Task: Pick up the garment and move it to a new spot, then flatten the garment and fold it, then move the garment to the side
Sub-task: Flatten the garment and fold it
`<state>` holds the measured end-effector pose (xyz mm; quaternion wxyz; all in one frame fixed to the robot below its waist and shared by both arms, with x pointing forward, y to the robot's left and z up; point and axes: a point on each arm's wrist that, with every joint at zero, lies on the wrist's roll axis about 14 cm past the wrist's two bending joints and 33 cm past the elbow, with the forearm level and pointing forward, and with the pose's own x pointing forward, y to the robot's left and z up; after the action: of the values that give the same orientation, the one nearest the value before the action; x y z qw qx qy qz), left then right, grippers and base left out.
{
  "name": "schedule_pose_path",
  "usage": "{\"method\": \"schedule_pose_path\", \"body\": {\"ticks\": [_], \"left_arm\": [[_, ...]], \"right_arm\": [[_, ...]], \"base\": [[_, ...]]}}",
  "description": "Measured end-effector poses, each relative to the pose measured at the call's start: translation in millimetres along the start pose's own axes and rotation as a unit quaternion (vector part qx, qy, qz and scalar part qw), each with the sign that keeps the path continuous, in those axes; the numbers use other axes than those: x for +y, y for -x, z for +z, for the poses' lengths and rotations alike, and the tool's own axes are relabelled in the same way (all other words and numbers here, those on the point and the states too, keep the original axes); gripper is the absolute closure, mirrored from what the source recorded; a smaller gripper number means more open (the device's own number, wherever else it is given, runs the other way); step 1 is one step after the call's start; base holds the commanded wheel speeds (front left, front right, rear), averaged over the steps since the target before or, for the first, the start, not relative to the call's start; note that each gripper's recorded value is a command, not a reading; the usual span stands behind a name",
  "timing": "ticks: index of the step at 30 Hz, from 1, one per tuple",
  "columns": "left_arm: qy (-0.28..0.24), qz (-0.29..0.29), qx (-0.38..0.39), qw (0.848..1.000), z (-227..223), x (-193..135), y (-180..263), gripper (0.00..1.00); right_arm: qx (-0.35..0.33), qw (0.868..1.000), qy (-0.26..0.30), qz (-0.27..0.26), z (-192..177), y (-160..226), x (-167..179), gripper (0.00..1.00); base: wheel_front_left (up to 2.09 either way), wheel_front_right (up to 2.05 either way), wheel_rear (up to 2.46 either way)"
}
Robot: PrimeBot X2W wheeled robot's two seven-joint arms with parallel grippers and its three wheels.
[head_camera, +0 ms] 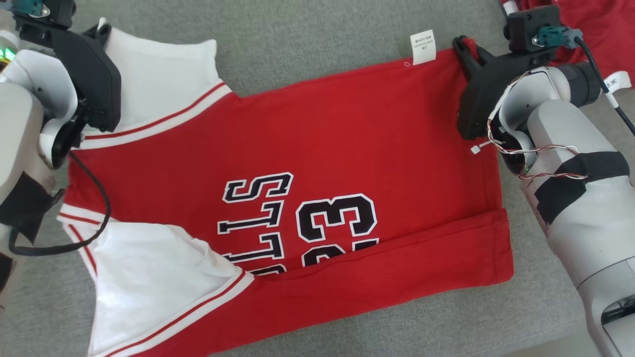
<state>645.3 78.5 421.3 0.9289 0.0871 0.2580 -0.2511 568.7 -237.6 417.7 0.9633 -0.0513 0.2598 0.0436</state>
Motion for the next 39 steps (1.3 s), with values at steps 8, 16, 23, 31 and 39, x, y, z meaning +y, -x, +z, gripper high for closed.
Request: {"method": "schedule_pose_path", "body": {"ticks": [8, 16, 23, 31, 39], "left_arm": [[0.008, -0.009, -0.097, 0.995, 43, -9, 27, 1.00], [0.032, -0.018, -0.167, 0.985, 51, -23, 68, 1.00], [0.053, -0.013, -0.222, 0.973, 48, -38, 111, 1.00], [0.085, 0.000, -0.247, 0.965, 23, -53, 152, 1.00], [0.132, 0.020, -0.248, 0.959, -8, -65, 179, 1.00]], "right_arm": [[-0.052, 0.999, 0.005, -0.001, 15, 13, -3, 1.00], [-0.098, 0.995, -0.015, 0.002, 11, 32, -1, 1.00], [-0.127, 0.991, -0.024, 0.015, 8, 43, 10, 1.00], [-0.137, 0.990, -0.040, 0.018, -4, 52, 12, 1.00], [-0.173, 0.982, -0.067, 0.021, 1, 67, 12, 1.00]], "base": [[0.00, 0.00, 0.00], [0.00, 0.00, 0.00], [0.00, 0.00, 0.00], [0.00, 0.00, 0.00], [0.00, 0.00, 0.00]]}}
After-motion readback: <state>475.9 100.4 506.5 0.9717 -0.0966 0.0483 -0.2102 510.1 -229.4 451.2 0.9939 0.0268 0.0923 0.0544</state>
